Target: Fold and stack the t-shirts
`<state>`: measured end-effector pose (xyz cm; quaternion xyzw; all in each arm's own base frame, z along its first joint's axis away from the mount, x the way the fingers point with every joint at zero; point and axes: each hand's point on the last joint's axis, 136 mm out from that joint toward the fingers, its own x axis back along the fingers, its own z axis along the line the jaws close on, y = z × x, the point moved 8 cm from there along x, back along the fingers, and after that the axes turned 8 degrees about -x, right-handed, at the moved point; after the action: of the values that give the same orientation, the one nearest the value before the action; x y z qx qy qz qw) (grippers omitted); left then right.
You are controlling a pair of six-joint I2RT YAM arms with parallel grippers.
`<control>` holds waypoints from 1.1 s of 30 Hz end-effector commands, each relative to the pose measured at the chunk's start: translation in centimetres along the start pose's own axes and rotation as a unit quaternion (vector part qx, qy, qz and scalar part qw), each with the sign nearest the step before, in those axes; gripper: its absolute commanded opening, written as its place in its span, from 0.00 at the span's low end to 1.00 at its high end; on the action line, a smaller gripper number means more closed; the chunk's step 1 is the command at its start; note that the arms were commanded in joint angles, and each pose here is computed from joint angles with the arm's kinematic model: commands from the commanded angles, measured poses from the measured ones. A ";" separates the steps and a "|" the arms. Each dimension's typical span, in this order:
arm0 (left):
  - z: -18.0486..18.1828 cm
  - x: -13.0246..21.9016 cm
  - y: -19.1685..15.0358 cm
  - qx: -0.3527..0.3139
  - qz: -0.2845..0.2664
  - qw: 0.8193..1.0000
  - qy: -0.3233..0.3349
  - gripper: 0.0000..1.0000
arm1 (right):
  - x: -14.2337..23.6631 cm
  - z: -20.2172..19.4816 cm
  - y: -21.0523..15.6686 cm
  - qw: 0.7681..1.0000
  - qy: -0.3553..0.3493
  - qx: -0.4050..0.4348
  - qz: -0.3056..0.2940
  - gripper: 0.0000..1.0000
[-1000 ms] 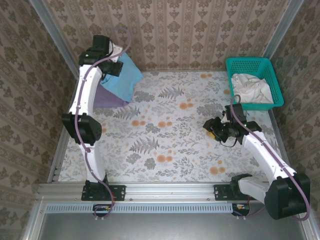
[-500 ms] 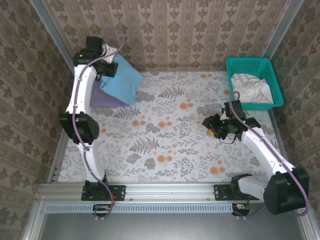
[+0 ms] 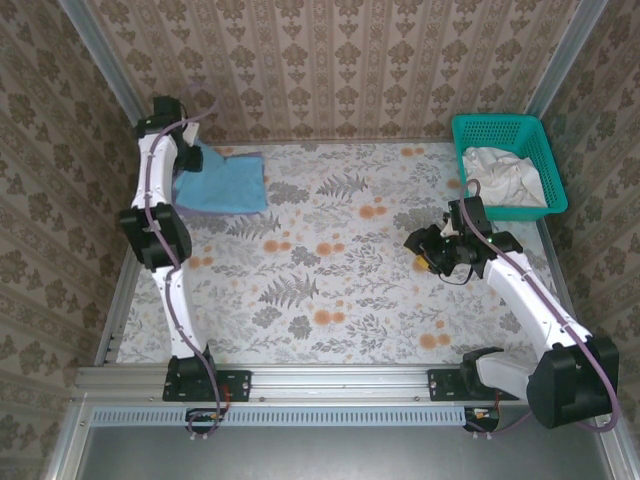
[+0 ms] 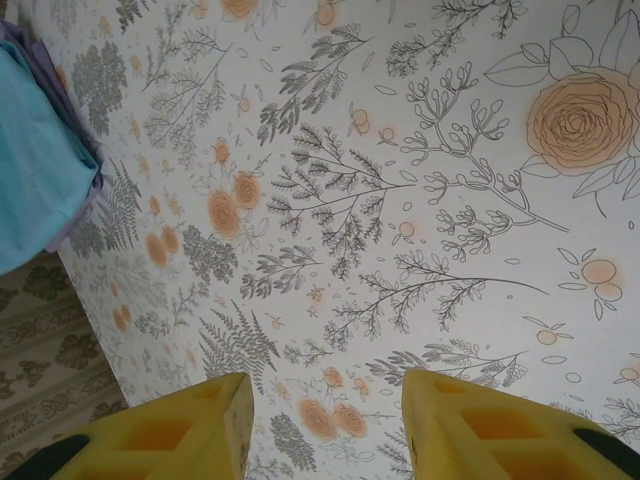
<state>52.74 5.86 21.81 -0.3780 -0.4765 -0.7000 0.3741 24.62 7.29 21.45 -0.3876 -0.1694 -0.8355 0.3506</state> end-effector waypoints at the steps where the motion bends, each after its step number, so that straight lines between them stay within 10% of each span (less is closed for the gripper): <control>1: 4.2 1.4 0.0 0.053 0.024 0.986 0.154 0.83 | 0.9 0.5 -0.1 1.000 -0.006 0.006 -0.006 0.47; 3: 4.2 3.2 0.8 0.071 -0.003 0.985 0.160 1.00 | 1.0 0.6 0.0 1.000 -0.008 0.012 -0.009 0.48; 12: -2.2 14.8 3.8 0.128 -0.164 0.978 0.012 1.00 | 3.3 1.9 1.4 0.993 -0.014 0.076 -0.091 0.57; 18: -10.1 18.8 2.1 0.193 -0.292 0.913 -0.209 1.00 | 6.7 1.7 2.4 0.966 -0.026 0.119 -0.230 0.82; 22: -13.4 19.6 -2.5 0.174 -0.341 0.905 -0.187 1.00 | 8.6 0.5 2.8 0.937 -0.044 0.133 -0.321 0.99; 33: -8.3 13.1 -21.6 0.265 -0.323 0.906 0.068 1.00 | 8.8 -4.2 3.1 0.850 -0.109 0.215 -0.468 1.00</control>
<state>27.73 -1.55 23.51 -0.1410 -0.7137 -0.6523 0.2128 20.25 -0.42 25.07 -0.2908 -0.4869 -0.8234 0.0184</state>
